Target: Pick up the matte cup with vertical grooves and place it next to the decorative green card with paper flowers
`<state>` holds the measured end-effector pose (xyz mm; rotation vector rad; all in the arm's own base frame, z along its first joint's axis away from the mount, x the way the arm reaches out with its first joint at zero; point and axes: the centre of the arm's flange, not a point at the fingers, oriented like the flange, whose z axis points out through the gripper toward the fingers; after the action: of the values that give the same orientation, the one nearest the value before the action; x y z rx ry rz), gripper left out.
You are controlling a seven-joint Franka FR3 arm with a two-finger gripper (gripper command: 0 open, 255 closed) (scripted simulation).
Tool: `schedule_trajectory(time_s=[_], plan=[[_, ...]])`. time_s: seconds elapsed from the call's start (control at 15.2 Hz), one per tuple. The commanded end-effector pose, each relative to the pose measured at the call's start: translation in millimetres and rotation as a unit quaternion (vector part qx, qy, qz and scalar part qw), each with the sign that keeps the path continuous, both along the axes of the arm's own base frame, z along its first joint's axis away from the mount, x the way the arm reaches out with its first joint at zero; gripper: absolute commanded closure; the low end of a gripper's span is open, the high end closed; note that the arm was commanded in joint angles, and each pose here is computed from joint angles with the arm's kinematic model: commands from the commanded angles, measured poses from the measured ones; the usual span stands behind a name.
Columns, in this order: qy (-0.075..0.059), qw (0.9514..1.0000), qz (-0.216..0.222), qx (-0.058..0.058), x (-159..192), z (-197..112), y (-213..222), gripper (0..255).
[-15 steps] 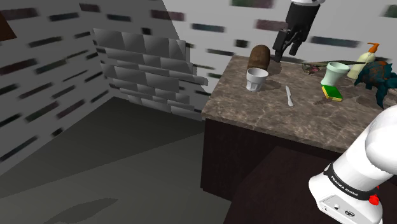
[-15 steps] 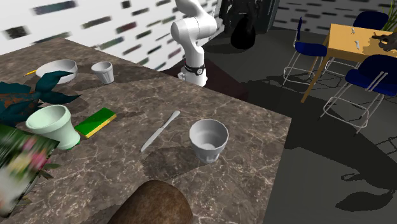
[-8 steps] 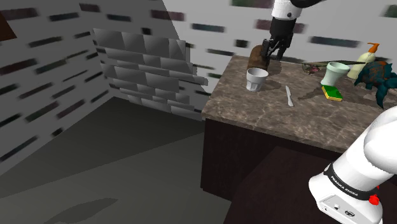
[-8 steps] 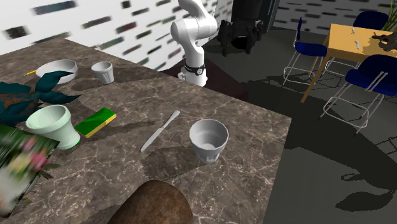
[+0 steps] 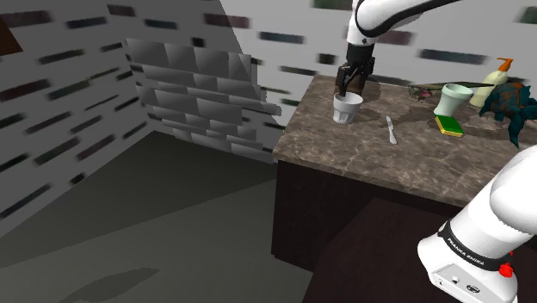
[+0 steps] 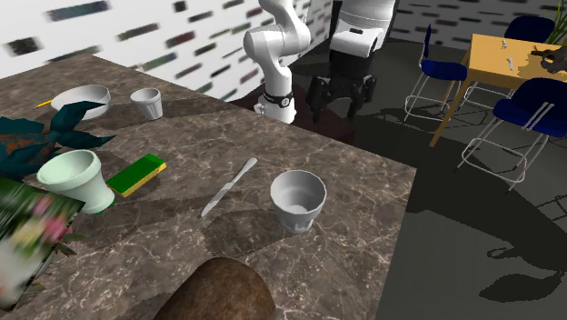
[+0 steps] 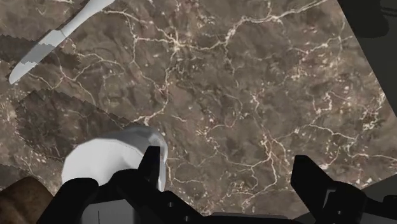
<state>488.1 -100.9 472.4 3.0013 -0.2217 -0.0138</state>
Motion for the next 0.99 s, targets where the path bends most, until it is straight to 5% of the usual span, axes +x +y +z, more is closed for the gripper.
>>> schedule_trajectory(time_s=[0.0, 0.59, 0.92], plan=[[0.003, 1.0, -0.003, -0.004, 20, -13, -14, 0], [0.017, 0.9995, -0.017, -0.02, 95, -77, -74, 0], [0.017, 0.9995, -0.017, -0.02, 93, -103, -78, 0]])
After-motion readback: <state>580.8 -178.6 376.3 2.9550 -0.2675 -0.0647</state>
